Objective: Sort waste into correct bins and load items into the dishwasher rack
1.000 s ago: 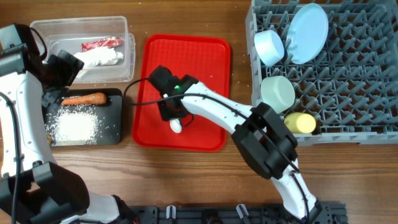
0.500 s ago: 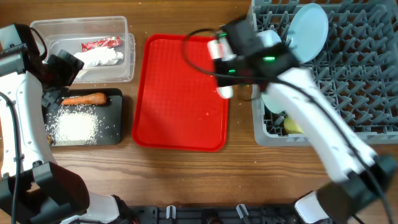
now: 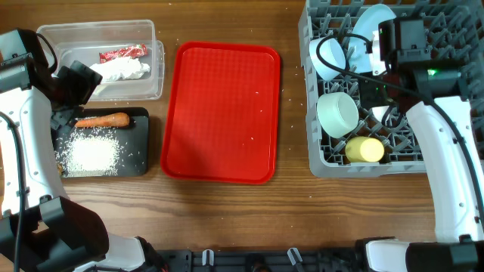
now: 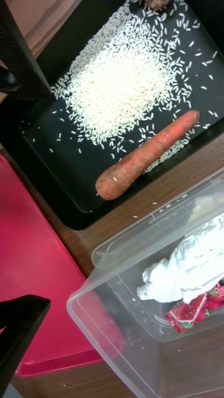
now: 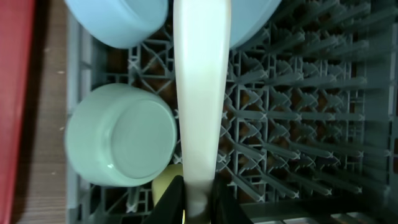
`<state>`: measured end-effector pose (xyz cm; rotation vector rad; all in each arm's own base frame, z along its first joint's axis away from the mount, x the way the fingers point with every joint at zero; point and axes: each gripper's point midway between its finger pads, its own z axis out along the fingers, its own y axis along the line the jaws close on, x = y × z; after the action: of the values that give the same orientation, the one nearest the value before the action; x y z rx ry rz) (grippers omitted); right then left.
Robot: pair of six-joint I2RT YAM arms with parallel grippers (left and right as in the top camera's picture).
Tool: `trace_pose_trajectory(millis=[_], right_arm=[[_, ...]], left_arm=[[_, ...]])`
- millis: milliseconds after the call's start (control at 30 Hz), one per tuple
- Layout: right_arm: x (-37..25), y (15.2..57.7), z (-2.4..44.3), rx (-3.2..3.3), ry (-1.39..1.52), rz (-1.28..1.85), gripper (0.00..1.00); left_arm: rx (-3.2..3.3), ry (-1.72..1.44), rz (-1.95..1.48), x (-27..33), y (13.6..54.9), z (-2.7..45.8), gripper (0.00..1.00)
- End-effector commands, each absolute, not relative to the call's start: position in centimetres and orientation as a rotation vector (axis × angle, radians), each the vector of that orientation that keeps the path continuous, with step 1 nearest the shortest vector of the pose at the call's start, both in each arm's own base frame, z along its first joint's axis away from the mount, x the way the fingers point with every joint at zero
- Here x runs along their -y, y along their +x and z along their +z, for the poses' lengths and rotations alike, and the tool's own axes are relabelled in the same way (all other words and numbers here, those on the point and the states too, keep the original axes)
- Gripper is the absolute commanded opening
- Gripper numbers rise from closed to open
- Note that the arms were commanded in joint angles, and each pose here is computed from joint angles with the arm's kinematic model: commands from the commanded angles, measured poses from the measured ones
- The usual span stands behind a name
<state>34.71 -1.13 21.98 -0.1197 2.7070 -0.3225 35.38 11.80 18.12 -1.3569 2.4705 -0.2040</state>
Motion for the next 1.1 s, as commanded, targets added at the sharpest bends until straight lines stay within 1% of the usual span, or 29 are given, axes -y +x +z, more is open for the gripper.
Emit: trace_pose_trajectory(millis=[0, 33, 67, 100, 133, 167, 200, 267, 367, 433, 533, 567, 600, 667, 733, 767, 833, 867, 1000, 1067], right_arm=[[3.1, 35.3, 19.5, -2.712, -0.085, -0.378, 0.06], [3.6, 35.6, 18.9, -2.709, -0.067, -0.382, 0.06], [4.0, 35.8, 18.2, -2.707, -0.05, -0.385, 0.09], [4.3, 35.8, 17.8, -2.709, -0.039, -0.388, 0.15], [4.7, 35.8, 17.3, -2.713, -0.032, -0.393, 0.26], [5.1, 35.8, 17.0, -2.714, -0.023, -0.402, 0.58], [5.4, 35.8, 16.8, -2.715, -0.01, -0.404, 0.71], [5.9, 36.1, 16.9, -2.702, 0.026, -0.403, 0.74], [6.0, 36.5, 17.3, -2.675, 0.102, -0.383, 0.74], [5.2, 36.7, 18.2, -2.653, 0.124, -0.315, 0.74], [2.3, 36.5, 22.3, -2.581, 0.07, -0.089, 0.75], [1.4, 36.0, 24.1, -2.553, 0.051, -0.022, 0.78], [0.3, 34.8, 26.3, -2.524, 0.024, 0.056, 0.88], [-0.8, 32.4, 29.7, -2.47, 0.0, 0.131, 1.0], [-1.5, 30.1, 32.4, -2.402, 0.002, 0.178, 1.0], [-1.7, 28.7, 33.7, -2.357, 0.067, 0.212, 1.0], [-1.7, 27.0, 35.5, -2.292, 0.151, 0.25, 1.0], [-1.8, 26.3, 36.2, -2.265, 0.147, 0.249, 1.0], [-0.4, 24.0, 37.4, -2.212, 0.112, 0.119, 1.0], [1.6, 22.5, 37.2, -2.217, 0.195, -0.007, 1.0]], left_arm=[[-2.429, -1.361, -0.193, -12.1, 35.3, 19.3, 1.0], [-2.429, -1.361, -0.193, -12.1, 35.3, 19.3, 1.0], [-2.429, -1.361, -0.193, -12.1, 35.3, 19.3, 1.0], [-2.429, -1.361, -0.193, -12.1, 35.3, 19.3, 1.0], [-2.429, -1.361, -0.193, -12.1, 35.3, 19.3, 1.0], [-2.429, -1.361, -0.193, -12.1, 35.3, 19.3, 1.0], [-2.429, -1.361, -0.193, -12.1, 35.3, 19.3, 1.0], [-2.429, -1.361, -0.193, -12.1, 35.3, 19.3, 1.0], [-2.429, -1.361, -0.193, -12.1, 35.3, 19.3, 1.0], [-2.429, -1.361, -0.193, -12.1, 35.3, 19.3, 1.0], [-2.429, -1.361, -0.193, -12.1, 35.3, 19.3, 1.0], [-2.429, -1.361, -0.193, -12.1, 35.3, 19.3, 1.0], [-2.429, -1.361, -0.193, -12.1, 35.3, 19.3, 1.0], [-2.429, -1.361, -0.193, -12.1, 35.3, 19.3, 1.0], [-2.429, -1.361, -0.193, -12.1, 35.3, 19.3, 1.0], [-2.429, -1.361, -0.193, -12.1, 35.3, 19.3, 1.0], [-2.429, -1.361, -0.193, -12.1, 35.3, 19.3, 1.0], [-2.429, -1.361, -0.193, -12.1, 35.3, 19.3, 1.0], [-2.429, -1.361, -0.193, -12.1, 35.3, 19.3, 1.0], [-2.429, -1.361, -0.193, -12.1, 35.3, 19.3, 1.0]])
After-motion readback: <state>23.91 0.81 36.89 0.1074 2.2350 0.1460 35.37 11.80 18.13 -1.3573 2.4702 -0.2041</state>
